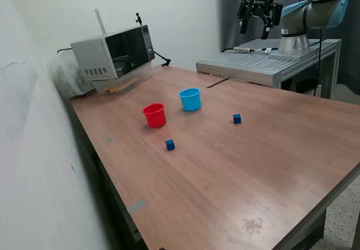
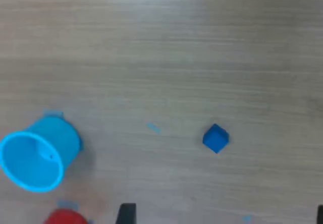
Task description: Place red objects in the red bin, and blue objects in the blue bin.
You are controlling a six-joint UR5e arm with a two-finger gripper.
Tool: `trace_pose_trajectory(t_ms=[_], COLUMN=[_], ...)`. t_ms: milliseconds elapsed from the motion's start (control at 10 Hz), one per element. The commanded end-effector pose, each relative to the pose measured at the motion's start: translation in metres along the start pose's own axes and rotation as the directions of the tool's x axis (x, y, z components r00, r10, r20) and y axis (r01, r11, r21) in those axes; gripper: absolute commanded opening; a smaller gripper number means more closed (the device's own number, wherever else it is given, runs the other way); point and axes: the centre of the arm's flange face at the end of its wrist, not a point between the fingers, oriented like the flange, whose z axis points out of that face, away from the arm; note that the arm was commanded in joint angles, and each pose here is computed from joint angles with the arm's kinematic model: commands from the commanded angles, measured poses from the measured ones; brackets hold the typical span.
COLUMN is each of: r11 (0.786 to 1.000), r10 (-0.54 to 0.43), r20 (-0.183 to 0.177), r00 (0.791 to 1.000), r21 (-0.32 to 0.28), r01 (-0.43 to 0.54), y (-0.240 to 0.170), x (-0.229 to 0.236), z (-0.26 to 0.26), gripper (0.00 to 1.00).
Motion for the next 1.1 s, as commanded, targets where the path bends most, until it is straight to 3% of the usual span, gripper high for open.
trace_pose_trajectory(t_ms=[0,200,300,400,500,600,700,800,1000], r11=[1.0,0.999,0.997,0.982,0.954,0.936,0.912,0.863,0.816], r10=[0.004,0.035,0.069,0.171,0.27,0.311,0.369,0.456,0.504], r20=[-0.006,-0.014,-0.017,0.003,0.039,0.043,0.033,0.021,0.0], r00=[1.0,0.999,0.997,0.985,0.962,0.95,0.929,0.89,0.863], r21=[-0.023,-0.01,0.026,0.079,0.128,0.158,0.179,0.232,0.326], r01=[-0.004,-0.035,-0.068,-0.17,-0.273,-0.314,-0.369,-0.448,-0.477], y=[0.0,0.016,0.029,0.042,0.058,0.066,0.077,0.09,0.094], x=[-0.007,0.001,0.013,0.022,0.004,0.002,-0.006,-0.017,-0.018], z=[-0.01,0.018,0.058,0.095,0.133,0.156,0.169,0.198,0.246], gripper=[1.0,1.0,1.0,1.0,1.0,1.0,1.0,1.0,1.0])
